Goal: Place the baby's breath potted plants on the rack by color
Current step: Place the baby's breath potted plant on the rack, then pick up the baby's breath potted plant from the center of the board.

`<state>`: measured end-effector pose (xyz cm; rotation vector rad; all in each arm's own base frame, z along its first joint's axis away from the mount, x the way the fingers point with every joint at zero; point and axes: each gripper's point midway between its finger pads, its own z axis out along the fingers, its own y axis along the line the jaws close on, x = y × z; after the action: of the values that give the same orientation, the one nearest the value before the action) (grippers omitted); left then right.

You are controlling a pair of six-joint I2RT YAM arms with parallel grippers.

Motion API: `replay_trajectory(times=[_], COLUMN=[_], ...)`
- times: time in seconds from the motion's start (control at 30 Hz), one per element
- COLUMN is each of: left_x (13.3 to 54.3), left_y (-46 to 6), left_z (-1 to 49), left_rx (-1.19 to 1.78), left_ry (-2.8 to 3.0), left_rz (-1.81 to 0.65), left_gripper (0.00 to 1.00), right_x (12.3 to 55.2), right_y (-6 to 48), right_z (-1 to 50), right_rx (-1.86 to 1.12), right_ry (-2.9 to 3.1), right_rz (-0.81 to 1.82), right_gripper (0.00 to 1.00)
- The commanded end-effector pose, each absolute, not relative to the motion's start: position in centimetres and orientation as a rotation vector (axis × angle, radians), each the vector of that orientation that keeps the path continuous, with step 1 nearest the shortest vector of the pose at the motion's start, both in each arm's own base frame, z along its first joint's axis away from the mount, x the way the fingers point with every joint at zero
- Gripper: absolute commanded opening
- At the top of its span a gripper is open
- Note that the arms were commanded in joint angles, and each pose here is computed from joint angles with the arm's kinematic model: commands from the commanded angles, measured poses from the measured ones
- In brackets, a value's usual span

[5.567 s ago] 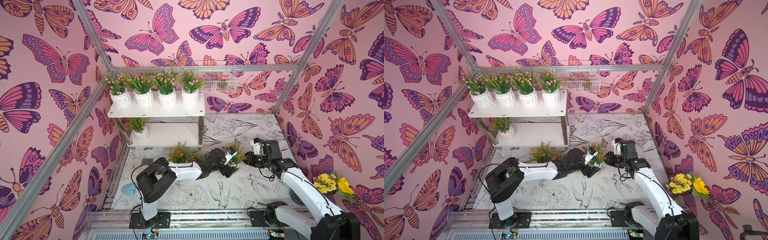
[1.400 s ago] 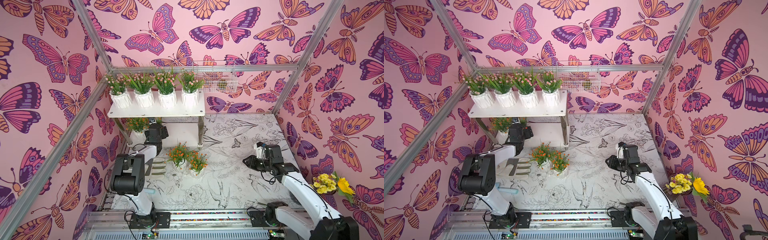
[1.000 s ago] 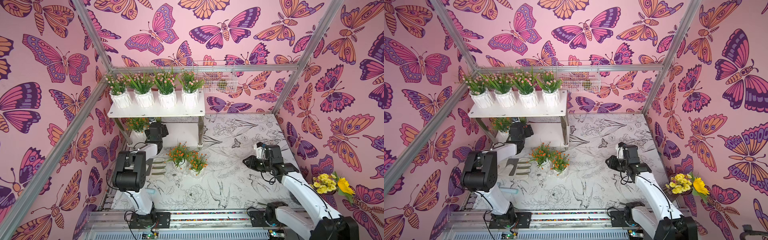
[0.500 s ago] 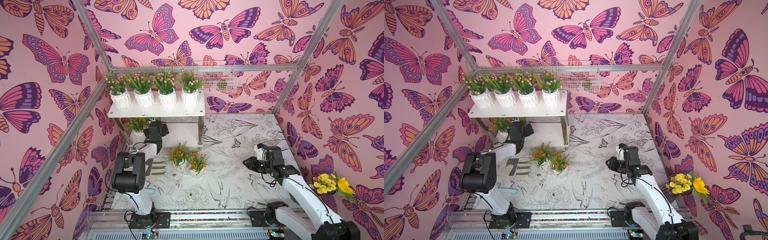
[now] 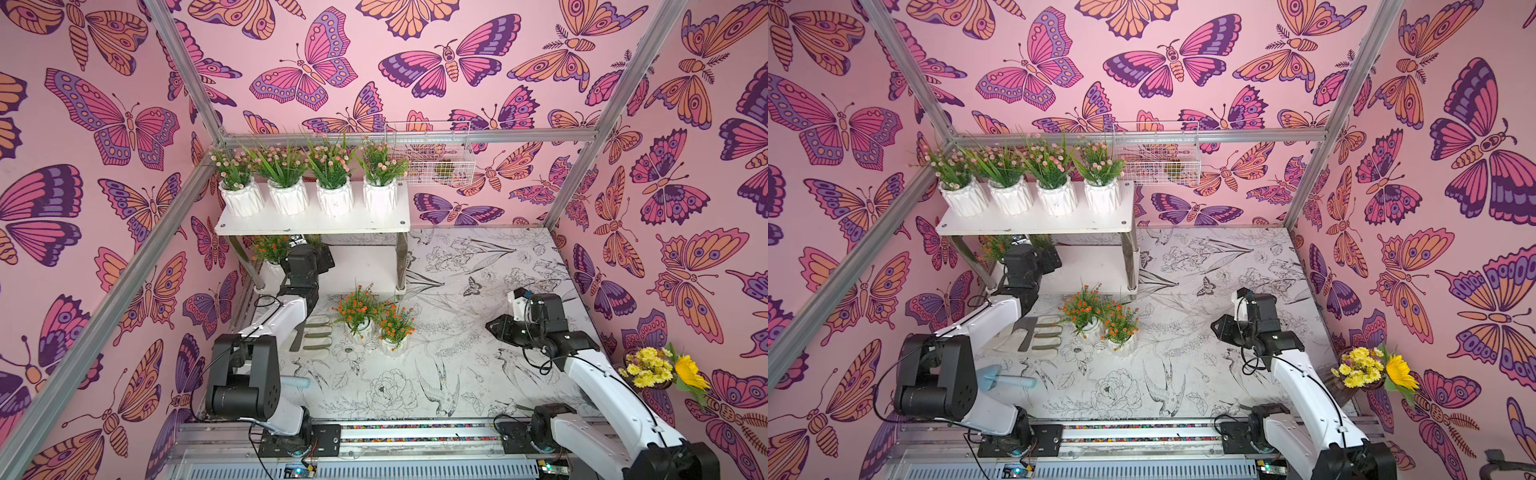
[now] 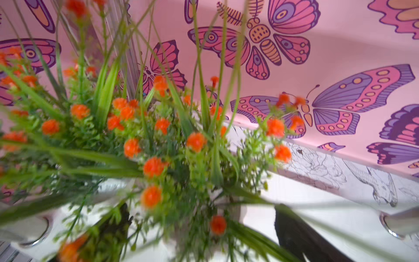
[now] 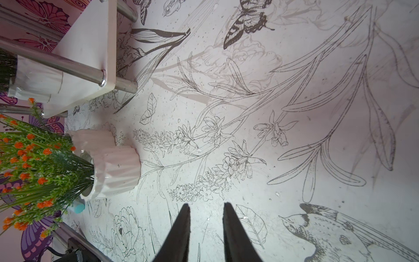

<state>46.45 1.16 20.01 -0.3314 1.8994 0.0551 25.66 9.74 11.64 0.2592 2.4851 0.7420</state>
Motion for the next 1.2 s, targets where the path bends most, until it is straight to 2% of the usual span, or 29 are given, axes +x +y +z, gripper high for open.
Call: replay_trajectory(times=[0.0,0.5,0.9,1.17], left_x=[44.9,39.5,34.8,32.4], left_y=[0.4,-6.1,-11.9,-13.7], left_z=[18.8,16.9,18.2,19.2], left_rx=[-0.317,-0.166,0.027,0.154], left_ry=[1.951,2.026,2.015,1.978], left_rz=[0.033,-0.148,-0.317,-0.407], left_gripper=[1.0,1.0,1.0,1.0], right_x=[25.8,25.5,26.8,27.3], right_y=[9.8,10.3,12.7,15.7], right_z=[11.5,10.4,10.2,10.0], right_rx=[0.255,0.277,0.195,0.101], right_ry=[2.482,2.492,2.512,2.528], right_rz=[0.754,0.794,0.774,0.769], right_gripper=[0.27,0.26,0.26,0.26])
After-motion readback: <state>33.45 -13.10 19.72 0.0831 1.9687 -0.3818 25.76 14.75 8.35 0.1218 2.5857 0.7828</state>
